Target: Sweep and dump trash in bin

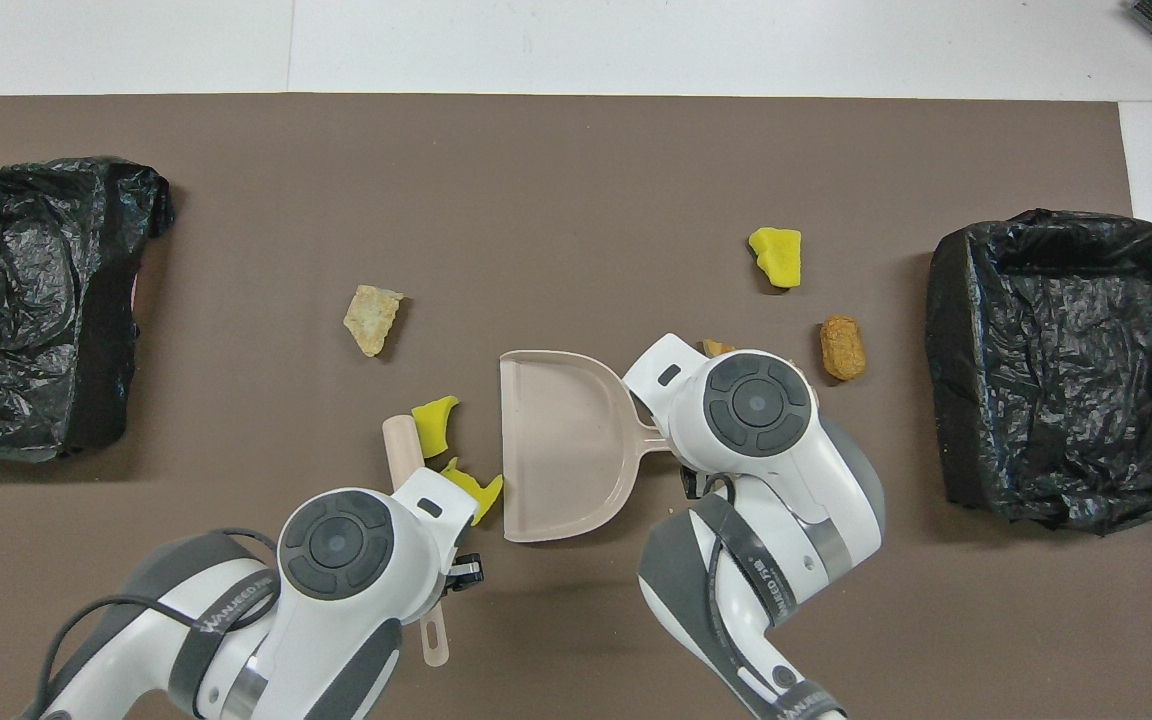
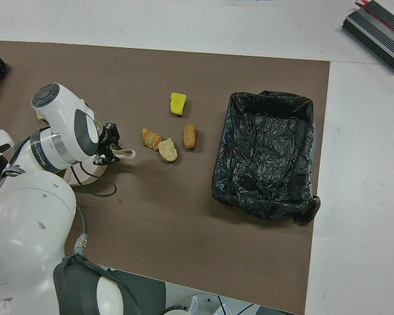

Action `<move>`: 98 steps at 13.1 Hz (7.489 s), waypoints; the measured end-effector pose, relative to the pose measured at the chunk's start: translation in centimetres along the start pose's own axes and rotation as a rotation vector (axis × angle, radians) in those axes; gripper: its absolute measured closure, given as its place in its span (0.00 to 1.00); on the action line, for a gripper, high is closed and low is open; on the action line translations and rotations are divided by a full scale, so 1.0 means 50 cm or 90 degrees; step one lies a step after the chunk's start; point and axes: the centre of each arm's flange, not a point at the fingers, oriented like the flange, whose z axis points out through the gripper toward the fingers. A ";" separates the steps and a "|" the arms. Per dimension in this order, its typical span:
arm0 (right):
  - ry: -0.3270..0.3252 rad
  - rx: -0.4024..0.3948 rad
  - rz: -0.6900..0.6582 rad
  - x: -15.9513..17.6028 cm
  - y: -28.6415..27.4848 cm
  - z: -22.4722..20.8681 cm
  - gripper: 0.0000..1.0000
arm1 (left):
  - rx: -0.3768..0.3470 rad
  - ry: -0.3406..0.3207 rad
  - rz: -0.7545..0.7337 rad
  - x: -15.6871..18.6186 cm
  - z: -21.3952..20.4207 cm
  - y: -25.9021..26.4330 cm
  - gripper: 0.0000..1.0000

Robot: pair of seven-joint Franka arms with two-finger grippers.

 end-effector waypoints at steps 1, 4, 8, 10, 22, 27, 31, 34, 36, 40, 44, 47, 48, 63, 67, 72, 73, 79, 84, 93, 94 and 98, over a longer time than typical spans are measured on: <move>0.000 0.000 0.001 0.001 0.000 0.000 0.69 | -0.024 0.005 0.009 -0.007 0.006 0.025 0.73; 0.000 0.000 0.002 0.001 -0.001 0.000 0.69 | -0.062 0.023 0.038 0.002 -0.007 0.073 0.73; 0.000 0.000 0.005 0.001 -0.001 0.000 0.69 | -0.091 0.036 0.051 0.013 -0.051 0.125 0.73; 0.000 0.001 0.006 0.001 -0.001 0.001 0.69 | -0.100 0.041 0.053 0.029 -0.070 0.123 0.73; -0.001 0.002 0.023 0.002 -0.003 0.001 0.69 | -0.017 0.101 0.187 0.395 -0.178 -0.215 0.73; -0.002 0.004 0.043 0.003 -0.005 0.002 0.69 | 0.009 0.108 0.271 0.497 -0.174 -0.343 0.73; -0.007 0.009 0.086 0.017 -0.018 0.002 0.69 | 0.016 0.075 0.353 0.509 -0.123 -0.354 0.73; -0.008 0.010 0.092 0.018 -0.020 0.002 0.69 | 0.018 0.047 0.397 0.490 -0.085 -0.336 0.73; -0.008 0.010 0.097 0.019 -0.021 0.002 0.69 | 0.020 0.032 0.437 0.469 -0.066 -0.323 0.73; -0.009 0.011 0.109 0.023 -0.024 0.004 0.69 | 0.030 -0.022 0.502 0.370 -0.049 -0.235 0.73; -0.009 0.010 0.126 0.036 -0.033 0.005 0.69 | 0.013 -0.060 0.518 0.248 -0.031 -0.119 0.73; -0.008 0.008 0.132 0.040 -0.035 0.006 0.69 | -0.009 -0.061 0.480 0.179 -0.028 -0.026 0.73; -0.008 0.008 0.132 0.040 -0.035 0.006 0.69 | -0.008 -0.058 0.470 0.161 -0.027 -0.001 0.73; -0.008 0.009 0.133 0.040 -0.035 0.008 0.69 | -0.018 -0.048 0.421 0.075 -0.208 0.018 0.73; -0.023 0.026 0.119 0.016 -0.022 -0.008 0.69 | 0.005 -0.081 0.330 0.038 -0.193 0.003 0.73; -0.033 0.049 0.072 -0.151 0.027 -0.098 0.69 | 0.034 -0.076 0.195 -0.043 -0.146 -0.013 0.73; -0.034 0.055 0.057 -0.187 0.034 -0.115 0.69 | 0.033 -0.060 0.187 -0.064 -0.133 -0.006 0.73; 0.013 0.069 -0.061 -0.453 0.107 -0.207 0.69 | 0.026 0.017 0.153 -0.221 -0.002 0.097 0.73; 0.036 0.055 -0.141 -0.711 0.117 -0.239 0.69 | 0.026 0.030 0.135 -0.276 0.066 0.139 0.73; -0.065 0.004 -0.135 -1.110 0.119 -0.326 0.69 | 0.019 0.019 0.117 -0.290 0.099 0.161 0.73; -0.095 -0.015 -0.131 -1.136 0.123 -0.334 0.69 | 0.018 0.019 0.117 -0.290 0.099 0.161 0.73; -0.176 -0.052 -0.014 -1.172 0.132 -0.349 0.69 | 0.017 0.017 0.110 -0.278 0.097 0.162 0.63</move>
